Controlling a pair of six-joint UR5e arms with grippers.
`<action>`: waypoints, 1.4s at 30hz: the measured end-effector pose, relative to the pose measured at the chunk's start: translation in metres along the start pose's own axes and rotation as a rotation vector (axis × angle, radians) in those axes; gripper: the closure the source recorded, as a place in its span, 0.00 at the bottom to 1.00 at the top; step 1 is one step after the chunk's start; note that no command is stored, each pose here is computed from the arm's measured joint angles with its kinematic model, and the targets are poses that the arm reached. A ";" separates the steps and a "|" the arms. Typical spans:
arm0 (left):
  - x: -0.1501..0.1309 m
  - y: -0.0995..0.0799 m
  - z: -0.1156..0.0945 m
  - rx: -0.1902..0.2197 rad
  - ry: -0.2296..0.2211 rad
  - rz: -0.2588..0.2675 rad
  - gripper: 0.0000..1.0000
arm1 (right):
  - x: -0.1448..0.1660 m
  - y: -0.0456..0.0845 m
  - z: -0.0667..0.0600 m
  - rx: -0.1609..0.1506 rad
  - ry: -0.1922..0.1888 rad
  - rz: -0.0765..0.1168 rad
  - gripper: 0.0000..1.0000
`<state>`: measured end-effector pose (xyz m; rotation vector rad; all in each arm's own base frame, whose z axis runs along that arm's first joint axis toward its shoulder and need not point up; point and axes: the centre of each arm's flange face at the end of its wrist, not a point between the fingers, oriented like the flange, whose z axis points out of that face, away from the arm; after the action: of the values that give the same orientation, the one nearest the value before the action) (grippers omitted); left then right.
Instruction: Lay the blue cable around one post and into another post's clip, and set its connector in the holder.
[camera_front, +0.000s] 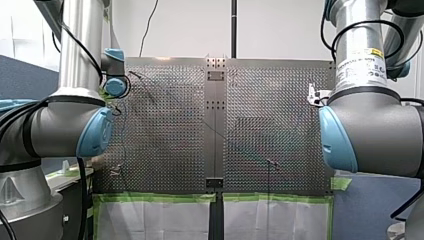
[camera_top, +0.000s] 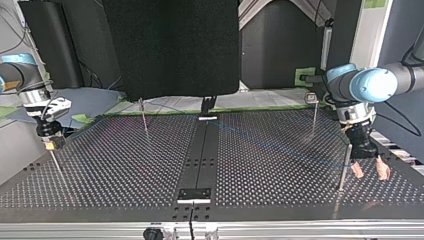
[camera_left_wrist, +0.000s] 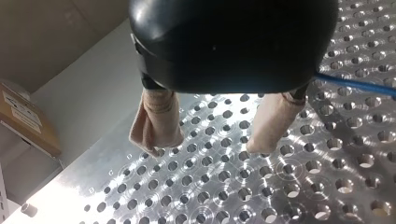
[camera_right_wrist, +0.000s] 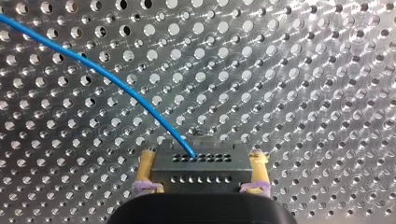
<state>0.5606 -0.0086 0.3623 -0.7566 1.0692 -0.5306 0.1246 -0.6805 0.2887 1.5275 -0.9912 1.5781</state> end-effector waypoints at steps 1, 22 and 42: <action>0.000 0.000 0.000 0.000 0.000 0.000 0.00 | 0.000 0.000 0.000 0.000 -0.001 -0.001 1.00; 0.000 0.000 0.000 0.004 -0.002 0.000 0.00 | -0.003 0.008 -0.005 -0.031 -0.025 0.004 0.22; 0.001 -0.001 0.000 0.006 0.001 -0.001 0.00 | 0.001 0.007 0.000 -0.021 0.011 -0.006 0.11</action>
<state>0.5610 -0.0098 0.3627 -0.7517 1.0676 -0.5346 0.1182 -0.6832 0.2896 1.5042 -0.9930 1.5654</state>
